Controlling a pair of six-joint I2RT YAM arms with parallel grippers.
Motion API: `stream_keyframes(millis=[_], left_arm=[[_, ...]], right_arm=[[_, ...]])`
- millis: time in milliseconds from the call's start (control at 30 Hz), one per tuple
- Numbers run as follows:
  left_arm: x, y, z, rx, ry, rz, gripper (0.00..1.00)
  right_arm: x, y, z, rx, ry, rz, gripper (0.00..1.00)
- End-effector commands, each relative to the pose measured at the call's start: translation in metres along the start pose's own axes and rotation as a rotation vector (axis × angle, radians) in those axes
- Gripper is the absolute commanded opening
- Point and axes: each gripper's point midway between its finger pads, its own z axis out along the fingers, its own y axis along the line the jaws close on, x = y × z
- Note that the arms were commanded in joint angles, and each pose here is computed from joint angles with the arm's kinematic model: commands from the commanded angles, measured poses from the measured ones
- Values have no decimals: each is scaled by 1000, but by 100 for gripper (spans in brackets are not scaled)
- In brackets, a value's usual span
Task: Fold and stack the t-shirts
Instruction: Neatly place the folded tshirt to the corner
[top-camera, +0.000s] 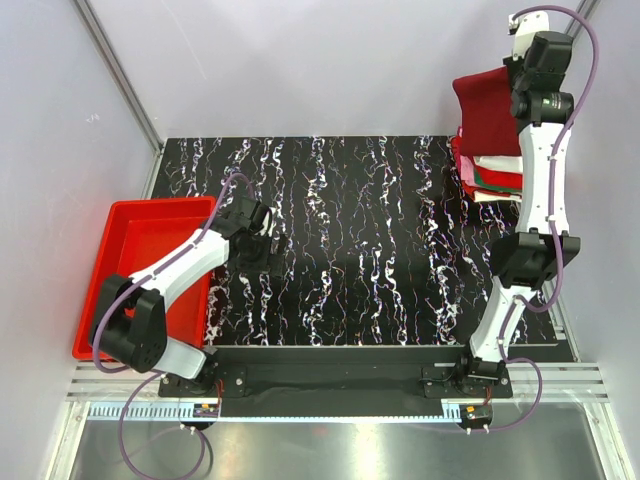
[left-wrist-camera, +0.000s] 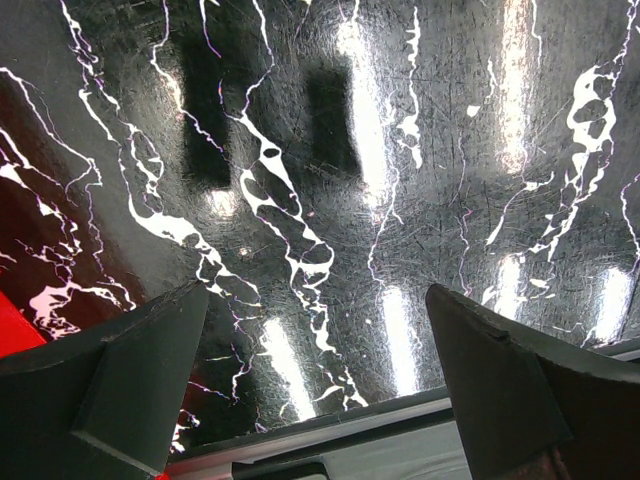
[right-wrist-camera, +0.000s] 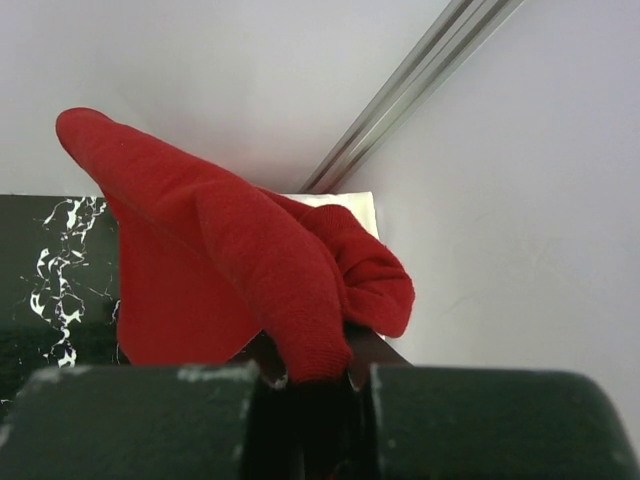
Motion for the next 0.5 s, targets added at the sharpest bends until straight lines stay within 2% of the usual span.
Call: stream_keyframes(millis=[0,233,467], left_arm=[[-14,-2,-2,-7,-50,22,99],[-11,-2,2,-15,-36,30,99],[-7,1,8,-34,-9,33,99]], right_arm=[[-39,-23,-12,34,-140,64,0],[-10,-20,23,26,-83,66,0],[20,-43,59,55,-55,75,0]])
